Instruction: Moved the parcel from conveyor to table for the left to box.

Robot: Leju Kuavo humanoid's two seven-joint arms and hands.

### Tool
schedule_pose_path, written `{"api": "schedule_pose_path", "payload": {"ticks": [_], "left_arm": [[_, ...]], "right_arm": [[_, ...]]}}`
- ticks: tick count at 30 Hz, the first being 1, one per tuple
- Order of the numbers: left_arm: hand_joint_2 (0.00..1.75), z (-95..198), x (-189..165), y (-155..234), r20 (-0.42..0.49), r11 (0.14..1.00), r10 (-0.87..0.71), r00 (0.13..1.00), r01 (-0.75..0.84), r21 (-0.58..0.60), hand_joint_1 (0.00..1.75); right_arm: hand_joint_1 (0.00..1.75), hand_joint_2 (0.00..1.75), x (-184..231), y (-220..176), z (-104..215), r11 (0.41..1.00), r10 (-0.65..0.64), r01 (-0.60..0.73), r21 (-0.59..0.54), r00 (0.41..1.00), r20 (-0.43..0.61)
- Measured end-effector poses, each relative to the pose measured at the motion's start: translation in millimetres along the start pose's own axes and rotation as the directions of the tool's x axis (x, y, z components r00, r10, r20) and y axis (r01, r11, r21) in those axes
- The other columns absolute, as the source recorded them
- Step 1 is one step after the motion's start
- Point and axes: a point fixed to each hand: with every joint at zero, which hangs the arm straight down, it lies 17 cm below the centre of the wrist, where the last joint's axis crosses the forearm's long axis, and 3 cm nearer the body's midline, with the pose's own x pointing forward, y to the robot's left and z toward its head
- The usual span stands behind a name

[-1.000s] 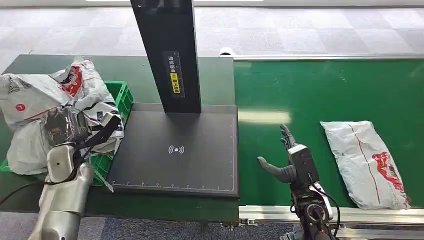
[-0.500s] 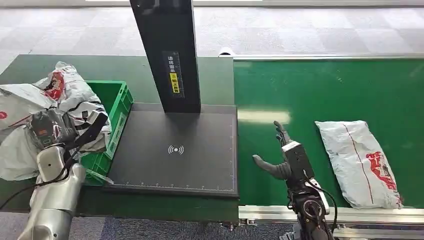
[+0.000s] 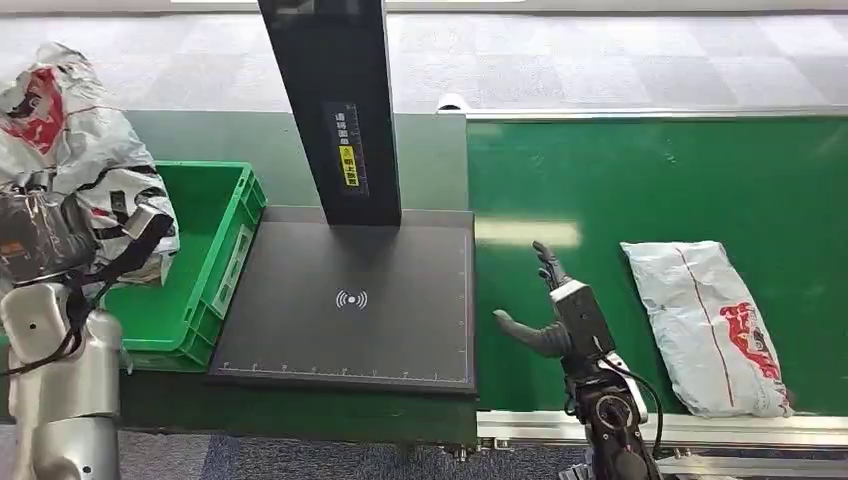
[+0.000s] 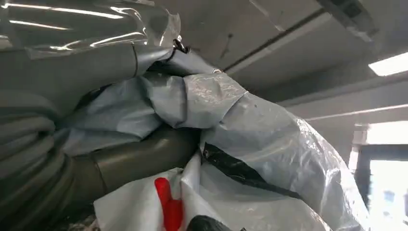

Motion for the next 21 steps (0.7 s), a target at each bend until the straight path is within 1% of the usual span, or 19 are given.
{"api": "schedule_pose_path", "payload": {"ticks": [1, 2, 3, 4, 5, 7, 9, 12, 15, 21], "left_arm": [[1.75, 0, -10, 0, -0.055, 1.0, -0.007, 0.998, 0.007, 0.0, 1.75], [0.0, -1, -20, 1, -0.097, 1.0, -0.021, 0.995, 0.021, 0.003, 1.59], [0.0, -2, -24, 2, -0.119, 1.0, -0.029, 0.992, 0.03, 0.005, 0.96], [0.0, -3, -23, 3, -0.123, 0.999, -0.036, 0.992, 0.037, 0.009, 0.4], [1.75, -4, -19, 3, -0.124, 0.999, -0.041, 0.991, 0.043, 0.01, 0.0], [1.75, -4, -17, 1, -0.13, 0.998, -0.055, 0.99, 0.057, 0.006, 0.0], [1.75, -2, -13, -9, -0.124, 0.997, -0.076, 0.989, 0.074, -0.02, 0.0], [1.75, 12, -8, -32, -0.111, 0.991, -0.115, 0.987, 0.106, -0.082, 0.0], [1.75, 26, -2, -52, -0.08, 0.982, -0.146, 0.986, 0.135, -0.135, 0.0], [1.75, 33, 4, -59, -0.022, 0.974, -0.178, 0.984, 0.173, -0.149, 0.0]], "right_arm": [[0.0, 1.75, -1, 0, 0, 1.0, 0.002, -0.002, 0.0, 1.0, -0.001], [0.0, 1.75, -2, 1, 0, 1.0, 0.002, -0.002, 0.002, 1.0, -0.002], [0.0, 1.75, -3, 1, 1, 1.0, 0.004, -0.004, 0.002, 1.0, -0.005], [0.0, 1.75, -5, 0, 1, 1.0, 0.007, -0.007, 0.002, 1.0, -0.008], [0.0, 1.75, -5, 0, 2, 1.0, 0.008, -0.008, 0.002, 1.0, -0.01], [0.0, 1.75, -6, 1, 2, 1.0, 0.009, -0.009, 0.007, 1.0, -0.01], [0.0, 1.75, -7, 2, 2, 1.0, 0.016, -0.016, 0.008, 1.0, -0.014], [0.0, 1.75, -9, 1, 4, 1.0, 0.024, -0.024, 0.01, 0.999, -0.021], [0.0, 1.75, -14, 0, 8, 1.0, 0.025, -0.025, 0.004, 0.999, -0.032], [0.0, 1.75, -20, 2, 15, 0.999, 0.03, -0.029, 0.014, 0.999, -0.046]]}}
